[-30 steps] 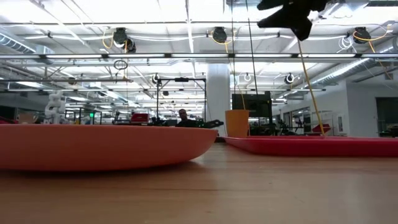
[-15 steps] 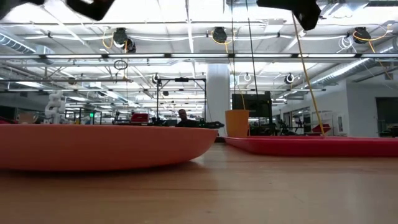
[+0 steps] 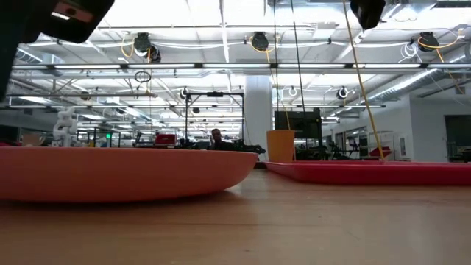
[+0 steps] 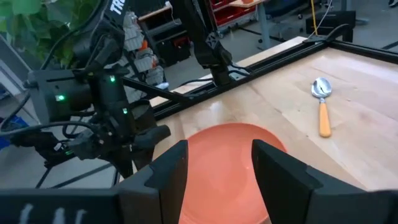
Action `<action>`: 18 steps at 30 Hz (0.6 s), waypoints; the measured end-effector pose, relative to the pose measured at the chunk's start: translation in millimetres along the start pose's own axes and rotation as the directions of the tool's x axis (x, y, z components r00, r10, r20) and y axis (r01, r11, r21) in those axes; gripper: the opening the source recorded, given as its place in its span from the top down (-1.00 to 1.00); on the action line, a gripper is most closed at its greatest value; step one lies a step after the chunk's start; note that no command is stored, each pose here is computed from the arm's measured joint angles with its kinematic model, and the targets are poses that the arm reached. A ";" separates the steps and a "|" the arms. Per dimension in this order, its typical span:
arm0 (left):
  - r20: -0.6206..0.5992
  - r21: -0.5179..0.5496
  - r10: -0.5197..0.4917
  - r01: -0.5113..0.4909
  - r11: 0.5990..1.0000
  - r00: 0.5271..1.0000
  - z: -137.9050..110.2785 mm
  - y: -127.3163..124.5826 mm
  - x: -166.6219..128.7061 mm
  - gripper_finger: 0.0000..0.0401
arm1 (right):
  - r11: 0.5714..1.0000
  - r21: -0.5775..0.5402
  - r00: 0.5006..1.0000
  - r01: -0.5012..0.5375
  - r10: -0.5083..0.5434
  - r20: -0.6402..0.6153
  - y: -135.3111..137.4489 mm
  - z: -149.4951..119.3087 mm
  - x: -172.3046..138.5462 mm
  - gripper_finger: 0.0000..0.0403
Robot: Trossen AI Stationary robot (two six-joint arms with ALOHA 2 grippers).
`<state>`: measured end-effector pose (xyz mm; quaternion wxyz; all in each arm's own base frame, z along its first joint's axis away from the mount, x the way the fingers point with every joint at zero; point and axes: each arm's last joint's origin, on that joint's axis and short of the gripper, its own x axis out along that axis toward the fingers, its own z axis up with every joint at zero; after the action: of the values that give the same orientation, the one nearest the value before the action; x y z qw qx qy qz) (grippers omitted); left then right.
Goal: Pick and place plate/cup/fork/spoon on tray
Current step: Put the orange plate on the red table tray to the bottom of the orange cup
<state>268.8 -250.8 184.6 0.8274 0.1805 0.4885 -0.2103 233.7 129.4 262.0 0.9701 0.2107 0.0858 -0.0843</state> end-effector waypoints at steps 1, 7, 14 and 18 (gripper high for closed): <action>0.001 -0.013 0.007 -0.007 1.000 1.000 0.0 0.3 -0.3 -0.01 | 1.000 0.001 1.000 0.000 0.000 0.004 0.4 -0.5 0.9 0.15; -0.077 -0.065 0.046 -0.051 0.997 0.996 -10.1 2.3 1.3 0.08 | 1.000 0.012 1.000 -0.004 0.004 0.020 2.3 -2.2 4.3 0.15; -0.140 -0.083 0.079 -0.091 0.992 0.987 -29.6 3.9 11.7 0.29 | 1.000 0.007 0.998 -0.029 0.028 0.049 8.1 -1.2 0.9 0.15; -0.167 -0.069 0.119 -0.132 0.989 0.979 -40.6 5.6 17.0 0.41 | 0.999 0.001 0.997 -0.039 0.039 0.063 9.9 0.1 -0.2 0.15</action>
<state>249.4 -228.5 151.6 0.8029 0.1945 0.5500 -0.1224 235.5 138.4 266.0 0.9736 0.2105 0.0508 -0.0723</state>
